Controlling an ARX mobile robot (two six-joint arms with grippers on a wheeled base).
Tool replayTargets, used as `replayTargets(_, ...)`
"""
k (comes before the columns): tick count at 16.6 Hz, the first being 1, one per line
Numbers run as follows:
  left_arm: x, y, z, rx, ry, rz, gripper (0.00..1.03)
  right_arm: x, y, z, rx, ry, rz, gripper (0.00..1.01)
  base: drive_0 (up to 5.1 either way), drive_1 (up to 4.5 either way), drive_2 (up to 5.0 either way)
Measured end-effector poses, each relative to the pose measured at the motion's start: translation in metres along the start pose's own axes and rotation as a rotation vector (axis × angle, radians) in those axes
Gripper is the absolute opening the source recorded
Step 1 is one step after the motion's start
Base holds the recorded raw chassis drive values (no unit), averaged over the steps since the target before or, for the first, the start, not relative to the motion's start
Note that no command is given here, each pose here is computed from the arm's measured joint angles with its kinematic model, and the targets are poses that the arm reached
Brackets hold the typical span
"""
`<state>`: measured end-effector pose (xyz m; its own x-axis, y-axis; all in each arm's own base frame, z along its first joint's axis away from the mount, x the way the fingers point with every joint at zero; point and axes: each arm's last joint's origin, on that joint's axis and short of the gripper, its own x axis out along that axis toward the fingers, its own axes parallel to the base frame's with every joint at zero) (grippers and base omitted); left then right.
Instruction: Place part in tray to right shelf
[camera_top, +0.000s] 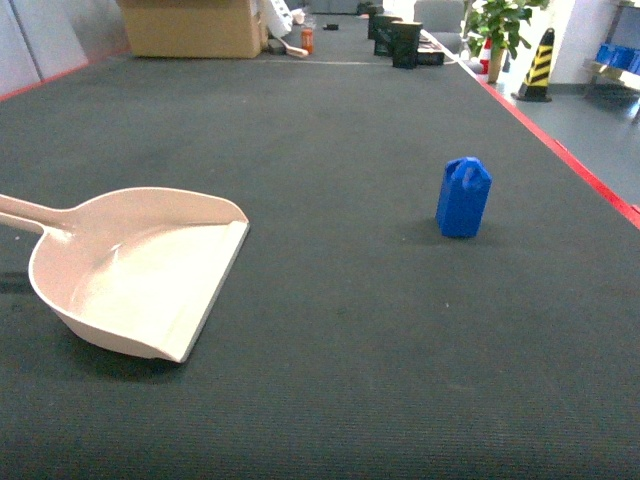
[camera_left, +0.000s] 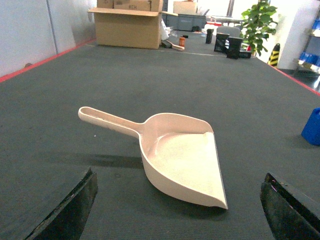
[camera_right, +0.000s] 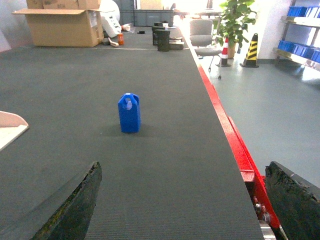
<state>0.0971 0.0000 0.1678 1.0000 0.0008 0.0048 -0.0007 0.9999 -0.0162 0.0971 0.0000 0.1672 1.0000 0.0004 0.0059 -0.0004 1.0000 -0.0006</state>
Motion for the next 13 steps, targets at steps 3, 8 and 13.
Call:
replayTargets(3,0.0000,0.0000,0.0000,0.000,0.000,0.000,0.98,0.0000,0.0000,0.0000,0.000,0.000,0.000,0.98,0.0,0.00,0.0)
replayTargets(8,0.0000,0.0000,0.0000,0.000,0.000,0.000,0.98,0.0000,0.0000,0.0000,0.000,0.000,0.000,0.98,0.0,0.00,0.0)
replayTargets(13,0.0000,0.0000,0.0000,0.000,0.000,0.000,0.98,0.0000,0.0000,0.0000,0.000,0.000,0.000,0.98,0.0,0.00,0.0)
